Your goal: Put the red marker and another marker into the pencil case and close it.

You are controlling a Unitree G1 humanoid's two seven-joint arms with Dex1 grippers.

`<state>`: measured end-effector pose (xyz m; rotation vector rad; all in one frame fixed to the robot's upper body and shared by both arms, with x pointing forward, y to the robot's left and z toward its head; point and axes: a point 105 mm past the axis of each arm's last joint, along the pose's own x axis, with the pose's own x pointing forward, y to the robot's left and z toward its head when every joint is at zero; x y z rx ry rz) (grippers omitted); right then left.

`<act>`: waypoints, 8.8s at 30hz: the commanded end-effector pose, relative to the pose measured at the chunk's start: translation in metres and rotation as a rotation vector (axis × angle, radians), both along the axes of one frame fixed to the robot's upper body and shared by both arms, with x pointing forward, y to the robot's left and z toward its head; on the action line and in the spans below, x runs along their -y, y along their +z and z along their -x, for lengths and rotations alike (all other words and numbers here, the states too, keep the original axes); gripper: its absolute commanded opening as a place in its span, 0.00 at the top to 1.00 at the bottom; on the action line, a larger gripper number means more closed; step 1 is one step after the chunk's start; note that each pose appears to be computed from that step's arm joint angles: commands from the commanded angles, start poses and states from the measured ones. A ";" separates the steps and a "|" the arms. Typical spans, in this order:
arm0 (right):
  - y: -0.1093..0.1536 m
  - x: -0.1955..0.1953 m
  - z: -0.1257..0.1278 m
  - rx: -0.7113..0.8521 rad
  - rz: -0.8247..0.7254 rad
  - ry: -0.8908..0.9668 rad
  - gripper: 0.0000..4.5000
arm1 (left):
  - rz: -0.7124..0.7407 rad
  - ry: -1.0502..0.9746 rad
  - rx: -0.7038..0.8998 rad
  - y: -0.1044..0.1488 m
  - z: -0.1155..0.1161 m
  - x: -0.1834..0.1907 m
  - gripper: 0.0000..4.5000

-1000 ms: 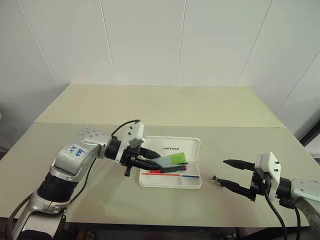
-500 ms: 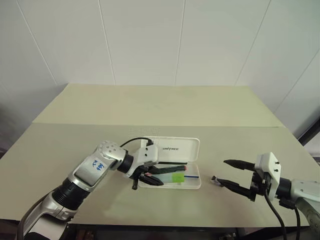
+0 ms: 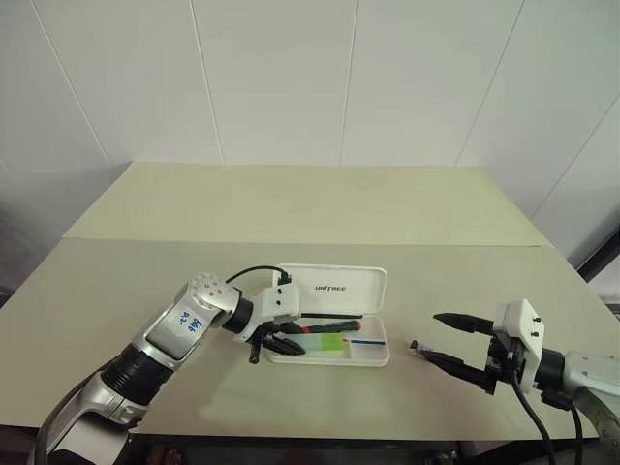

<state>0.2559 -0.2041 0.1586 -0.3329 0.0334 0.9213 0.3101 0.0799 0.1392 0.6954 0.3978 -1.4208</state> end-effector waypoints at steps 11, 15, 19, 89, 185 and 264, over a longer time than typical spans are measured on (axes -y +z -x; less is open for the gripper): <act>0.012 0.000 0.004 0.060 -0.001 -0.006 0.00 | 0.014 -0.021 -0.006 0.002 0.004 0.007 0.02; 0.012 0.000 0.005 0.058 -0.002 -0.012 0.00 | 0.019 -0.032 -0.009 0.004 0.007 0.008 0.01; 0.004 -0.001 0.004 0.048 -0.032 -0.050 0.00 | 0.107 -0.041 0.046 0.019 0.004 0.012 0.01; -0.017 -0.064 -0.032 -0.124 0.076 0.279 0.75 | 0.531 -0.045 0.131 0.052 0.026 -0.094 0.00; 0.061 0.058 -0.010 0.126 -0.190 0.341 0.00 | 0.489 -0.021 0.121 0.074 -0.081 -0.047 1.00; 0.060 0.032 0.001 0.088 -0.272 0.469 0.00 | 0.636 -0.291 0.137 0.048 0.006 -0.060 0.45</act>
